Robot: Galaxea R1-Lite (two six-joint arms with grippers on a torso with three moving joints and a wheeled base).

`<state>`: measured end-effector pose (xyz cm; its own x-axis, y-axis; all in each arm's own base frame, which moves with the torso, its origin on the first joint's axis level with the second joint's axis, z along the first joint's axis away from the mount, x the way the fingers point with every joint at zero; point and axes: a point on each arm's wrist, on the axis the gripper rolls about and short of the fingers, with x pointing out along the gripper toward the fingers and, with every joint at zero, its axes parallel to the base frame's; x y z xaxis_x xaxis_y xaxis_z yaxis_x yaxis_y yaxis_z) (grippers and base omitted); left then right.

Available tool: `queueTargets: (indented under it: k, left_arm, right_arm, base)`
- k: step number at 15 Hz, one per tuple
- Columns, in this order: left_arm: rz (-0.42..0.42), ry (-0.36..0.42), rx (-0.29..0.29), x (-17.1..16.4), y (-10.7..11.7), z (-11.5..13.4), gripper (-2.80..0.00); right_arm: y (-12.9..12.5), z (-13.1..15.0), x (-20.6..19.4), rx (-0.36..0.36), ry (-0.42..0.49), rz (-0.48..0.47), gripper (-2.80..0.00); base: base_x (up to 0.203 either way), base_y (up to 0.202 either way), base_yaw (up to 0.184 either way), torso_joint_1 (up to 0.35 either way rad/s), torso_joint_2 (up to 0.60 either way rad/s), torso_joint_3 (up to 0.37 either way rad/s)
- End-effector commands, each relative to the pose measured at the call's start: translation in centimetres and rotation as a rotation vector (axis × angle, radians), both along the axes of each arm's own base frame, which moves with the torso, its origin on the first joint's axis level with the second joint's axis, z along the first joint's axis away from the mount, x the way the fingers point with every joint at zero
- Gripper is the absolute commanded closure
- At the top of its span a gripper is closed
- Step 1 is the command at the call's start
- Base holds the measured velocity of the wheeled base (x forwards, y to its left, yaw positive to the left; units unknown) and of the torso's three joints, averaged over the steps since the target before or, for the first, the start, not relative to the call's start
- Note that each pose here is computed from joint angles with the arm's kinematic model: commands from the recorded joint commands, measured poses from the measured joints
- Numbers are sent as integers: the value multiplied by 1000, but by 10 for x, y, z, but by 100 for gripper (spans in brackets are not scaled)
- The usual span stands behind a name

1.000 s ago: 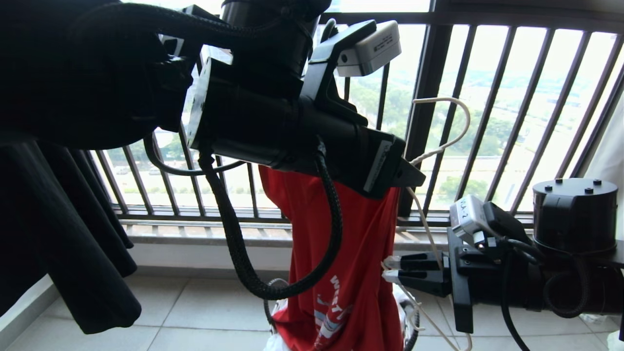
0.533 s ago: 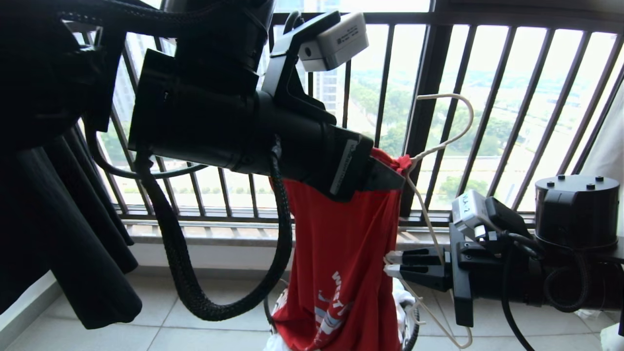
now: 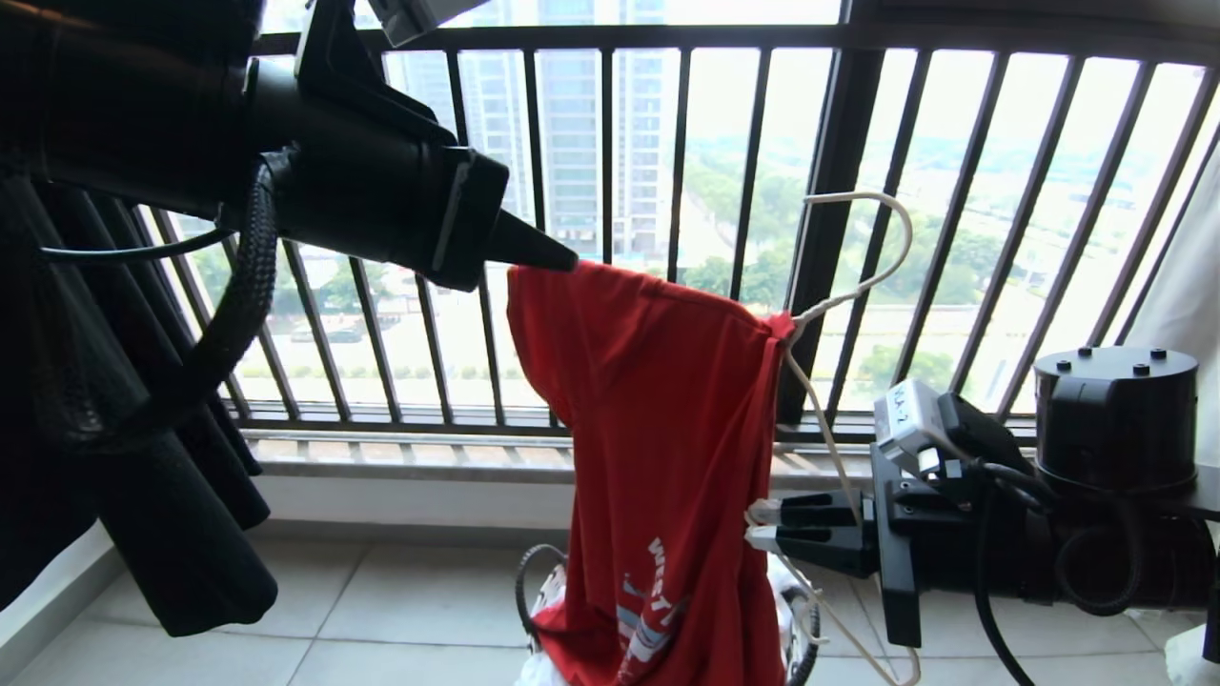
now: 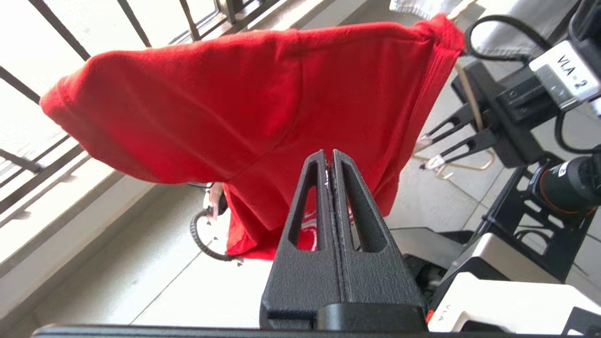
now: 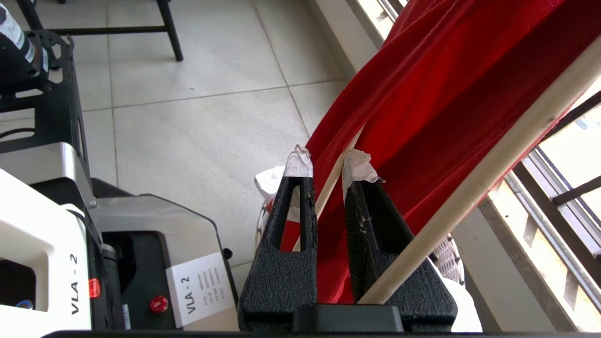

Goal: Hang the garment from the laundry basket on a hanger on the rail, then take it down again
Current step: Hang the clothes on the clothes rack

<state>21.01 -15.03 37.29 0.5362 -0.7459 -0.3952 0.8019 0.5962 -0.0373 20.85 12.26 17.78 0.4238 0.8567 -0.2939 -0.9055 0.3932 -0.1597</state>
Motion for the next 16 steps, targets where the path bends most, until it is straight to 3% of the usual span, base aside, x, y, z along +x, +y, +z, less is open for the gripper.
queueTargets:
  k: [1, 4, 6, 11, 16]
  left_arm:
    - [-16, 12, 101, 5, 10, -6, 0]
    - [-94, -17, 224, 0, 12, -11, 0]
    - [-134, -51, 278, 0, 13, -13, 0]
    - [-200, -64, 310, -15, 23, -13, 0]
    - [-236, -50, 316, -50, 42, -9, 0]
  right_arm:
    - [1, -1, -1, -6, 8, 10, 0]
    - [5, 9, -7, -32, 46, 38, 0]
    - [13, 18, -2, -66, 55, 64, 0]
    - [16, 35, -6, -242, 39, 175, 0]
    - [23, 39, -27, -283, 46, 270, 0]
  base:
    - [0, 0, 0, 0, 0, 0]
    - [0, 0, 0, 0, 0, 0]
    - [0, 0, 0, 0, 0, 0]
    - [0, 0, 0, 0, 0, 0]
    - [0, 0, 0, 0, 0, 0]
